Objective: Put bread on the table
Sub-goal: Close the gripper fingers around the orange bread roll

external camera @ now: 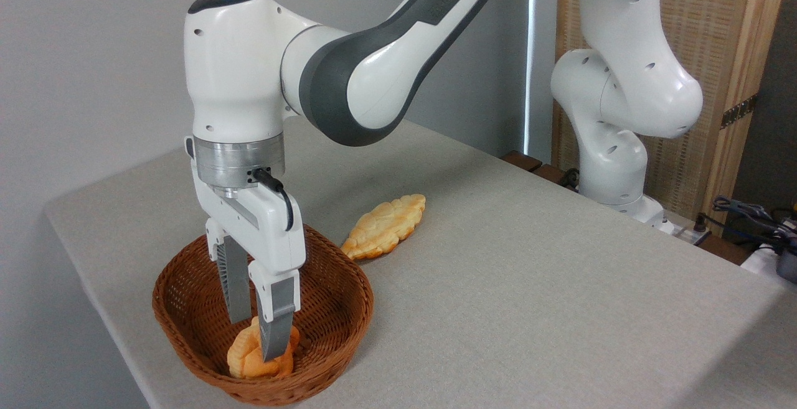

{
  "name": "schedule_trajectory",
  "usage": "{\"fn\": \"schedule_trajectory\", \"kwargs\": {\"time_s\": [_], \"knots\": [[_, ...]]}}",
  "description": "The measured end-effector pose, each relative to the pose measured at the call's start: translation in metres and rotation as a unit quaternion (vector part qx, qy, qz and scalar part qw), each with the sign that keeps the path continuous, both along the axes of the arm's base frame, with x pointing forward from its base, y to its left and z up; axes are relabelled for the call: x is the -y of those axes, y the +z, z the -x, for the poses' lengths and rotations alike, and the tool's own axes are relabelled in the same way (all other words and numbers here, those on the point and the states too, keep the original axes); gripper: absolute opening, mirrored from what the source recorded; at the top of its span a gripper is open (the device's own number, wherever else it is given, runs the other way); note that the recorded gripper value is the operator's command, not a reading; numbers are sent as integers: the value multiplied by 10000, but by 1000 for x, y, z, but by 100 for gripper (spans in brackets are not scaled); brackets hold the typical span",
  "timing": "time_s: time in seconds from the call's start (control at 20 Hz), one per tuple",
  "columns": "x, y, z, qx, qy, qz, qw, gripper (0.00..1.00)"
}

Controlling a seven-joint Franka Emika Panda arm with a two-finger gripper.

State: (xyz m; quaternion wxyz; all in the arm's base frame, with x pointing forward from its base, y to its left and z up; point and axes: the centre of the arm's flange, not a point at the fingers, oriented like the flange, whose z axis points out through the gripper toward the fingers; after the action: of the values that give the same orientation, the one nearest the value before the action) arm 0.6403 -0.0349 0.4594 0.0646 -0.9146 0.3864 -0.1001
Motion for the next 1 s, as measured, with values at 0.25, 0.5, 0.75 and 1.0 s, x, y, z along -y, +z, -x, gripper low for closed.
{"fn": "schedule_trajectory", "kwargs": {"time_s": [0.25,0.5,0.75,1.0], "knots": [[0,-7,-1,-52,-2,-2,10000,100],[0,-10,-2,-75,-5,-5,10000,83],[0,-10,-2,-74,-5,-6,10000,55],[0,-10,-2,-74,-6,-6,10000,40]]}}
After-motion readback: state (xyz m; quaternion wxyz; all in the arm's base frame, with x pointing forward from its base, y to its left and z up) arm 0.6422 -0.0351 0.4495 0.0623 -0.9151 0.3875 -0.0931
